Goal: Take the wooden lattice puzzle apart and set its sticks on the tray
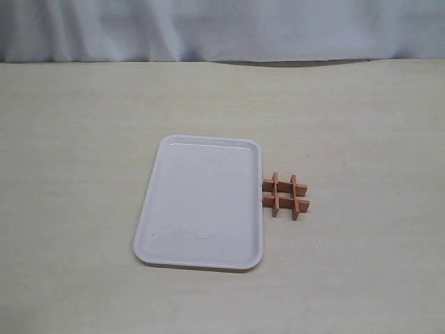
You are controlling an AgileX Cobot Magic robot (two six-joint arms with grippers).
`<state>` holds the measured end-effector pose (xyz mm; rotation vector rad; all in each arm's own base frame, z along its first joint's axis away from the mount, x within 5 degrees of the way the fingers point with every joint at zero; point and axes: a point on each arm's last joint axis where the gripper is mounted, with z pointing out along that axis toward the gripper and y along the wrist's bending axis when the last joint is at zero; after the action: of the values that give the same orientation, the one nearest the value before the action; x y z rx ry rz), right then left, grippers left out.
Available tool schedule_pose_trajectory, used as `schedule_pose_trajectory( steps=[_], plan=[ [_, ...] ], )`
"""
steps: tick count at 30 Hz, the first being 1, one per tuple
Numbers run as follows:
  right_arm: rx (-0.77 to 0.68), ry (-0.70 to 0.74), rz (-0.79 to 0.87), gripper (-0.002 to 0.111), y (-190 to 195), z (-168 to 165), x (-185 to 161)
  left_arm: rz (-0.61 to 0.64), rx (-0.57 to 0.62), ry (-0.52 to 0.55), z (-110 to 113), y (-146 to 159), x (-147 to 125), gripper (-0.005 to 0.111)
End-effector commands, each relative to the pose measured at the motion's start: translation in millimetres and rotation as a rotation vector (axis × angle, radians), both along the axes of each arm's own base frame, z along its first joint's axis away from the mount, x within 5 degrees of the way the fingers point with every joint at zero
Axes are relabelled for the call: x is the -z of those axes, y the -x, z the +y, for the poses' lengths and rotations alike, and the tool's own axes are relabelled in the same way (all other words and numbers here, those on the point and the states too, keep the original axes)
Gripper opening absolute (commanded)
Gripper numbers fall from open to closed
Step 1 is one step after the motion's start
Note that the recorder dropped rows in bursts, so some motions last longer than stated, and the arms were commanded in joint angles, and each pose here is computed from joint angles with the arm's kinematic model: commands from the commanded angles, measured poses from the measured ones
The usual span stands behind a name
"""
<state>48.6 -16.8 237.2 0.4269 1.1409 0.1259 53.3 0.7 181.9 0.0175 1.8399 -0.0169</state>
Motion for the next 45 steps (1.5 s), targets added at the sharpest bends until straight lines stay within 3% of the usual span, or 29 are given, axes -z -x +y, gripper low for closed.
schedule_pose_trajectory(
  steps=[1, 6, 9, 14, 17, 19, 20, 22, 26, 38, 45],
  plan=[
    [-0.082, -0.27, -0.055, 0.006, 0, -2, 3, -0.005, 0.009, -0.002, 0, 0, 0, 0.0],
    [-0.087, -0.312, -0.218, 0.006, 6, -5, -9, -0.005, 0.009, -0.002, 0, 0, 0, 0.0],
    [-0.098, -0.28, -0.212, 0.006, 6, -2, -29, -0.005, 0.009, -0.002, 0, 0, 0, 0.0],
    [-0.095, -0.166, 0.0, 0.006, -21, -1, -65, -0.005, 0.009, -0.002, 0, 0, 0, 0.0],
    [-0.078, -0.113, 0.193, 0.006, -64, -9, -84, -0.005, 0.009, -0.002, 0, 0, 0, 0.0],
    [-0.058, 0.027, 0.401, 0.006, -97, -14, -84, -0.005, 0.009, -0.002, 0, 0, 0, 0.0],
    [-0.042, 0.137, 0.624, 0.006, -118, -20, -79, -0.005, 0.009, -0.002, 0, 0, 0, 0.0],
    [-0.044, 0.137, 0.918, 0.006, -145, -27, -65, -0.005, 0.009, -0.002, 0, 0, 0, 0.0],
    [-0.12, 0.186, 1.262, 0.006, -179, -21, -28, -0.005, 0.009, -0.002, 0, 0, 0, 0.0],
    [-0.484, 0.392, 1.527, 0.006, -199, 79, 36, -0.005, 0.009, -0.002, 0, 0, 0, 0.0],
    [-0.53, 0.421, 1.621, 0.006, -204, 96, 65, -0.005, 0.009, -0.002, 0, 0, 0, 0.0]
  ],
)
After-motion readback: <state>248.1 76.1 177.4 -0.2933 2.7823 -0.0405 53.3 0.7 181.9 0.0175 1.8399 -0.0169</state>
